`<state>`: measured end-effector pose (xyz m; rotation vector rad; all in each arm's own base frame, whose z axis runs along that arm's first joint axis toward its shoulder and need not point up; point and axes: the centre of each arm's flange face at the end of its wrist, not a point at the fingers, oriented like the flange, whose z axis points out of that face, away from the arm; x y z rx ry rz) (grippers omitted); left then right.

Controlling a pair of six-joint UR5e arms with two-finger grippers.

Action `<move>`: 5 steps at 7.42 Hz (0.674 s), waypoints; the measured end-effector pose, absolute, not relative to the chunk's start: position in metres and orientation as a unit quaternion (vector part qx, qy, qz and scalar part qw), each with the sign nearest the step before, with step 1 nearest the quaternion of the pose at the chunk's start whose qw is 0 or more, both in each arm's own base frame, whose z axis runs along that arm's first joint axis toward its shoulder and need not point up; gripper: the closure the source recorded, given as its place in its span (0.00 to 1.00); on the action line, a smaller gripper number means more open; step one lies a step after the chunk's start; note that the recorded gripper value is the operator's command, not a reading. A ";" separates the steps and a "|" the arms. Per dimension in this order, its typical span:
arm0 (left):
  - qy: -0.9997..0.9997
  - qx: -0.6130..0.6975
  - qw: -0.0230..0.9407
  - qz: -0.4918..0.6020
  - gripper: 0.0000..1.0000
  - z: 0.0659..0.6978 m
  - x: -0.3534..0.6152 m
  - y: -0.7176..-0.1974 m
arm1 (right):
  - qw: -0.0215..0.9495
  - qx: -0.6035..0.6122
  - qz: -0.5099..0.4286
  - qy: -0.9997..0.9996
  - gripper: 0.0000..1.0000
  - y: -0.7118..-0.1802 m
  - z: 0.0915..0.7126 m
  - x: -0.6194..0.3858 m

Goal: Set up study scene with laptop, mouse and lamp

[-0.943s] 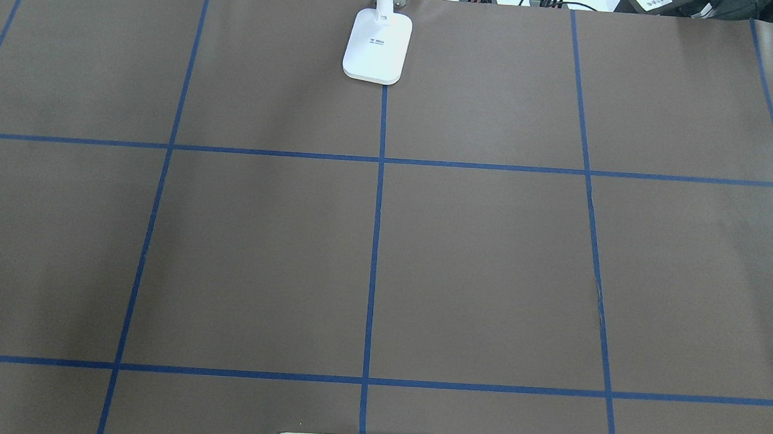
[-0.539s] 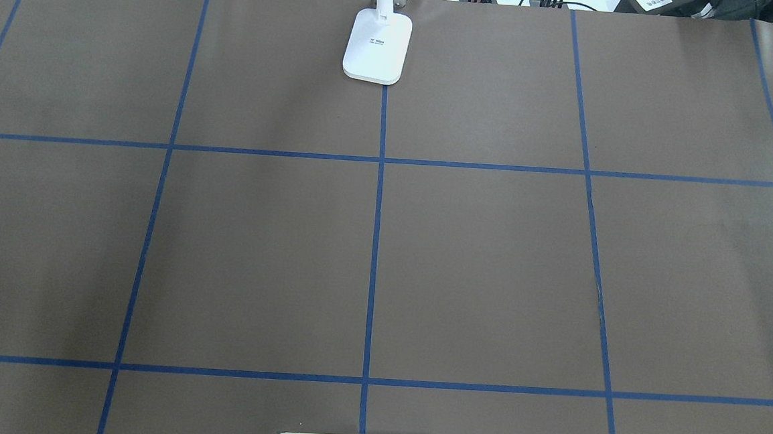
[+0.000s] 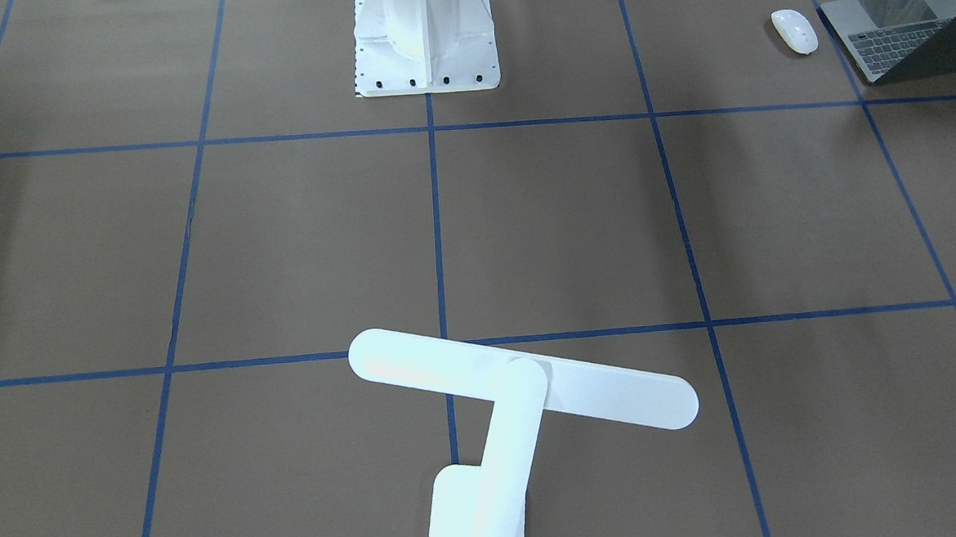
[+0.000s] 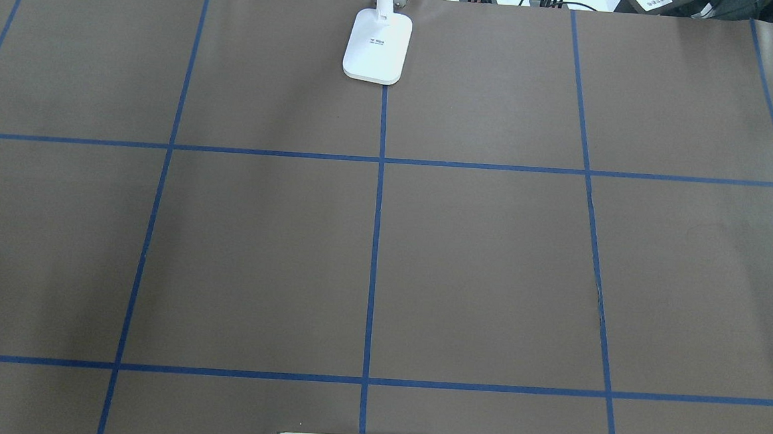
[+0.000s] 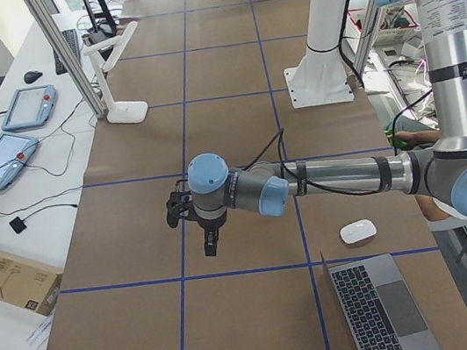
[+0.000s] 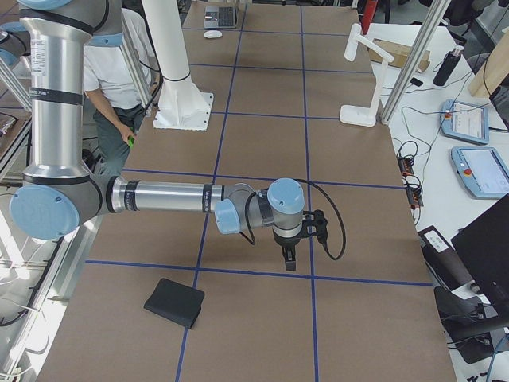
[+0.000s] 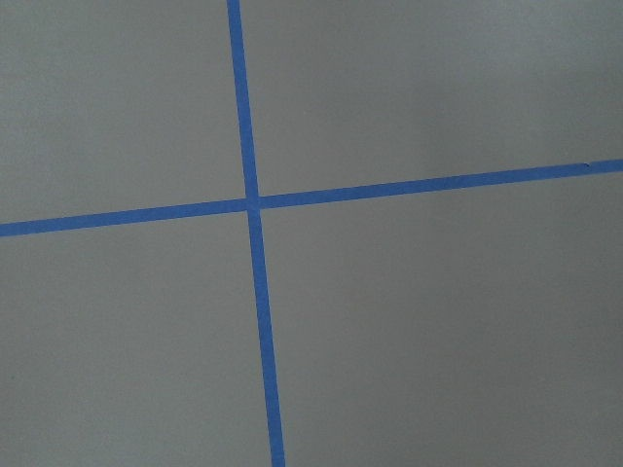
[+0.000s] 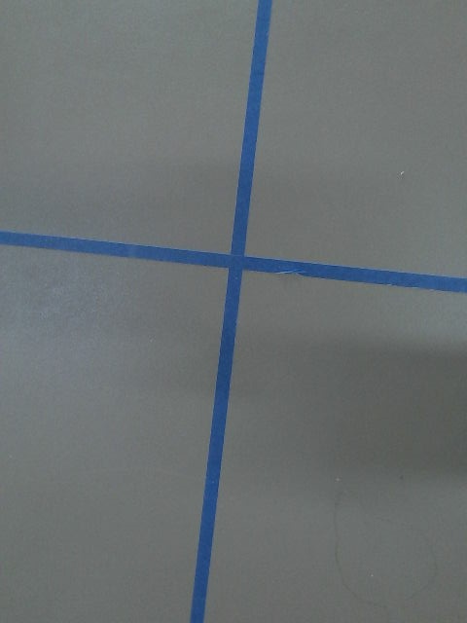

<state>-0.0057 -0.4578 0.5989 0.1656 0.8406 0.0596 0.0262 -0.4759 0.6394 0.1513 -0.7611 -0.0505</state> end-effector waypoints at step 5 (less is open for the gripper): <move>0.407 0.065 0.911 0.010 0.01 0.609 -0.009 -0.447 | 0.926 0.057 -0.023 -0.372 0.01 -0.474 0.658 0.024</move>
